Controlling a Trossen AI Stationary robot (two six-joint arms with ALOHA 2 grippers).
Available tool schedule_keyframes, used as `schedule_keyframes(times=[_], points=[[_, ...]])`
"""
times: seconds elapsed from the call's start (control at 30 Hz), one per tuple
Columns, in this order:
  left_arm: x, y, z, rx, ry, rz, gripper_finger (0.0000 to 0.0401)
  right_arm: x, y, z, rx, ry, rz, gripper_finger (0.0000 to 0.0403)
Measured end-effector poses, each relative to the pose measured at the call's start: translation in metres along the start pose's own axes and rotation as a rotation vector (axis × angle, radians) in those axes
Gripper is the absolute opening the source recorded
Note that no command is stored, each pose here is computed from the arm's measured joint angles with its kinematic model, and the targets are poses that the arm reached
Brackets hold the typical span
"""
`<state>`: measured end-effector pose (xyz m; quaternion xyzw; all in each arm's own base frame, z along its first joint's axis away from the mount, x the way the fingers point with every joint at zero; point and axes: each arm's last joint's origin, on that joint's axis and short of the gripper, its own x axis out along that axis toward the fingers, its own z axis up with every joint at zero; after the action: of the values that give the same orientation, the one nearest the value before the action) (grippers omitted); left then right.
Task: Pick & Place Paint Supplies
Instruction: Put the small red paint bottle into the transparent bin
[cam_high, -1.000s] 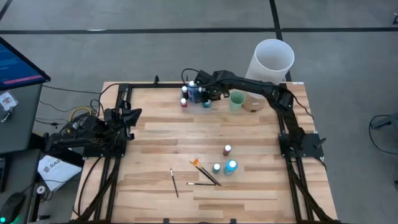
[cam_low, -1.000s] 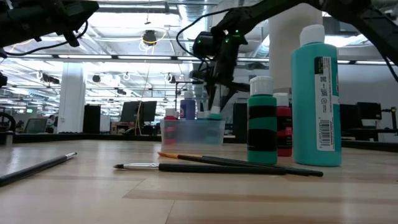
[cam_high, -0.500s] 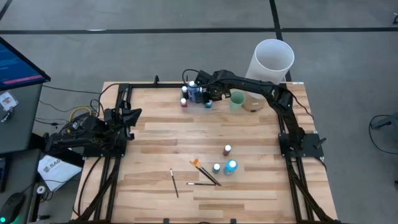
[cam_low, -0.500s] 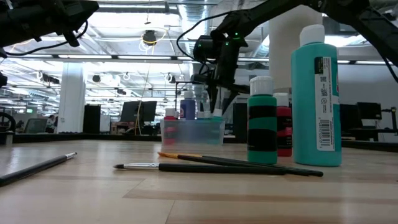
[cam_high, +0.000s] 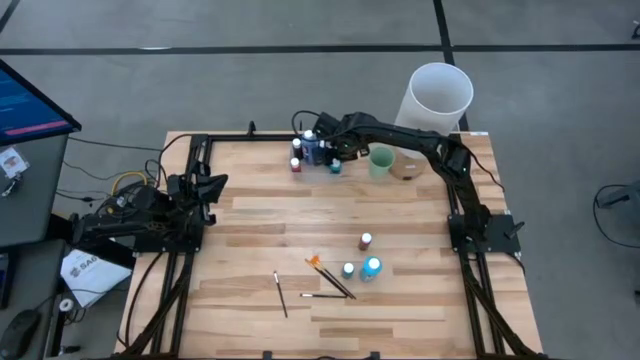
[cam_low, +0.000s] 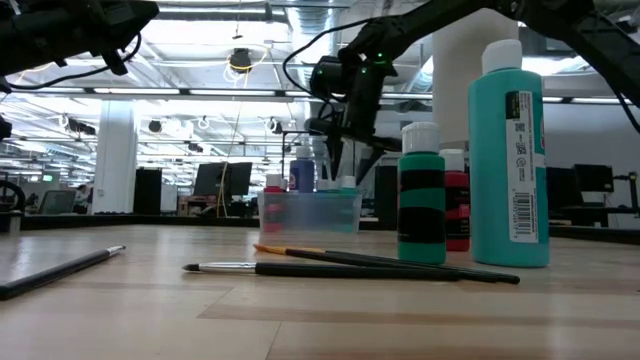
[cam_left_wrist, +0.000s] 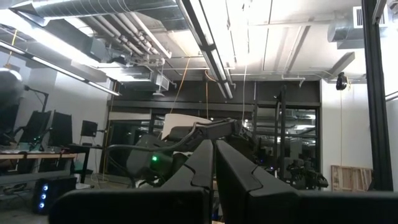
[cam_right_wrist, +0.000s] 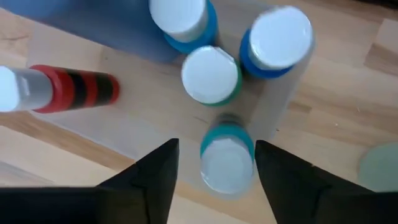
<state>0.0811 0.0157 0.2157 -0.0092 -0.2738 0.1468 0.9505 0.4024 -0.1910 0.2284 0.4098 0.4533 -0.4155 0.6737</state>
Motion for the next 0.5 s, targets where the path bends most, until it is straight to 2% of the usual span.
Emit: schedule_keyframes(times=[0.13,0.3,0.37,0.5], points=[[0.000,0.000,0.000,0.000,0.000,0.000,0.0002,-0.019,0.005,0.004,-0.031,-0.016,0.018,0.0211],[0.000,0.000,0.000,0.000,0.000,0.000,0.0002,-0.068,0.019,-0.002,-0.111,-0.010,0.028,0.0206],[0.000,0.000,0.000,0.000,0.000,0.000,0.0002,-0.086,0.028,-0.014,-0.157,0.005,0.028,0.0204],[0.000,0.000,0.000,0.000,0.000,0.000,0.0002,-0.119,0.049,-0.059,-0.283,0.073,0.005,0.0200]])
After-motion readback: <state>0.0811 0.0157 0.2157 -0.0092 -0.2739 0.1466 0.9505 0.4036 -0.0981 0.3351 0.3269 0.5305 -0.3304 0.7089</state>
